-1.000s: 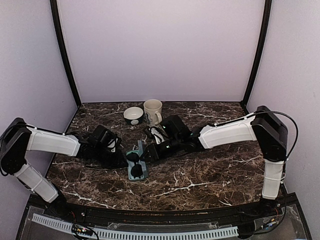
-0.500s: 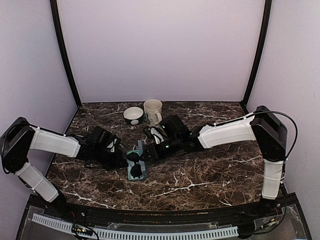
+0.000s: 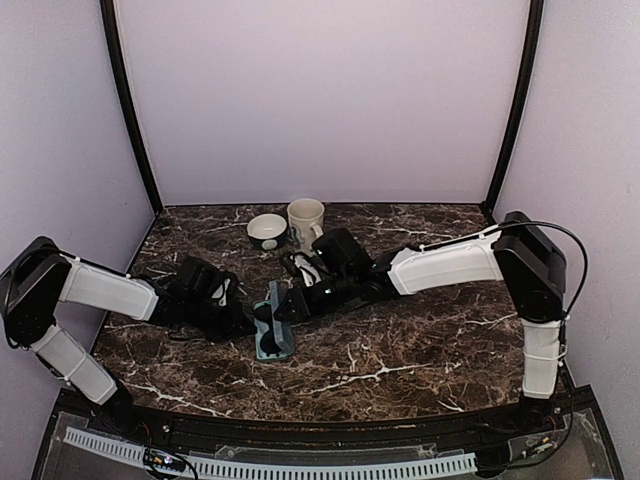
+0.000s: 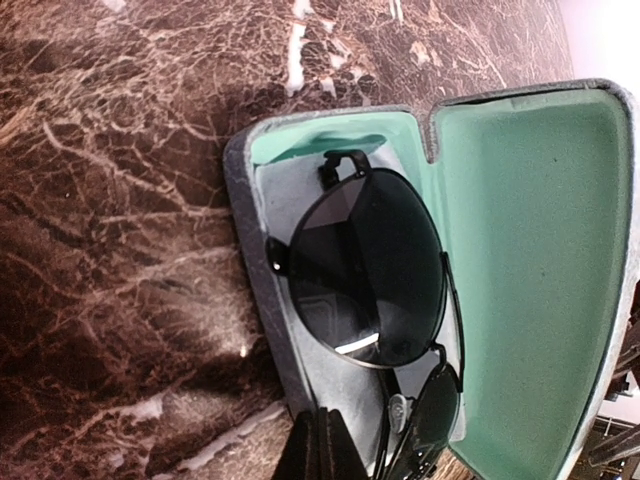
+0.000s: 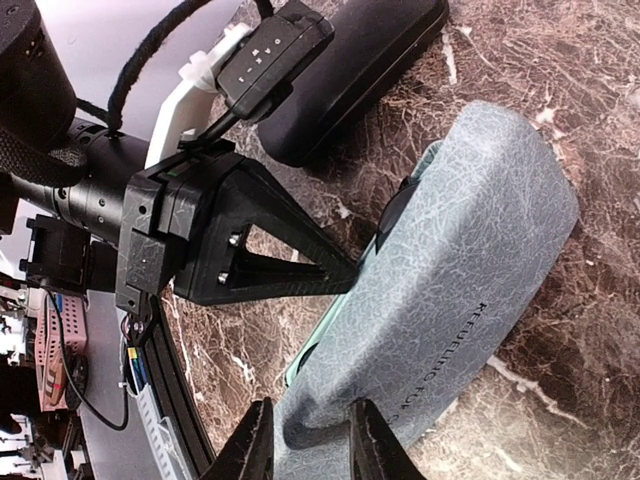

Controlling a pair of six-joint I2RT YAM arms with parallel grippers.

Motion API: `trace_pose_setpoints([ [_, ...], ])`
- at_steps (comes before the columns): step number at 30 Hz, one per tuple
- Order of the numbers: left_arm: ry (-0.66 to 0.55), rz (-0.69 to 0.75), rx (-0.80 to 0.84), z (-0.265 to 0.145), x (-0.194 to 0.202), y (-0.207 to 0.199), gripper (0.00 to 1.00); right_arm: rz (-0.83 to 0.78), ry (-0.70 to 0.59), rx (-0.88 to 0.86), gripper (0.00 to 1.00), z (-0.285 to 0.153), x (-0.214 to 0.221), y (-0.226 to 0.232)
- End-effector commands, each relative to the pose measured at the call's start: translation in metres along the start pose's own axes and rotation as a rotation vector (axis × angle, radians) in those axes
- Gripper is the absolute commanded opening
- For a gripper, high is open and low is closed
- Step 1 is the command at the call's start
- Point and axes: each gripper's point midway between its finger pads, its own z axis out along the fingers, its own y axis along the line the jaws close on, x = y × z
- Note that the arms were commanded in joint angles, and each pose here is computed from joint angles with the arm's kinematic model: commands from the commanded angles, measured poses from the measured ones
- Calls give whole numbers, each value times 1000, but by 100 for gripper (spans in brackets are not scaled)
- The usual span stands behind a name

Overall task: Organize the sunglasses
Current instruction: Close the case with sunglasses at the center of the board.

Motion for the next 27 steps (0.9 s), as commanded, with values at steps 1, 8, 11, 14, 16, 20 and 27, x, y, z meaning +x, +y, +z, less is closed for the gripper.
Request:
trace_pose_setpoints([
  [1,46,-10,11,4,17,4,0,-12,-9,-23,27,15,-3,9],
  [8,34,-13,18,1,16,-1,0,-2,13,-28,26,25,2,7],
  [11,33,-12,17,1,16,-3,0,1,22,-28,26,28,4,5],
  [14,35,-11,16,2,17,-3,0,5,31,-26,26,31,7,3],
  [16,36,-11,16,3,16,-3,0,7,32,-26,26,32,8,2],
  [20,35,-12,14,3,16,-3,0,13,39,-30,26,35,11,0],
  [27,29,-16,12,3,15,-3,0,17,49,-31,26,39,15,-2],
])
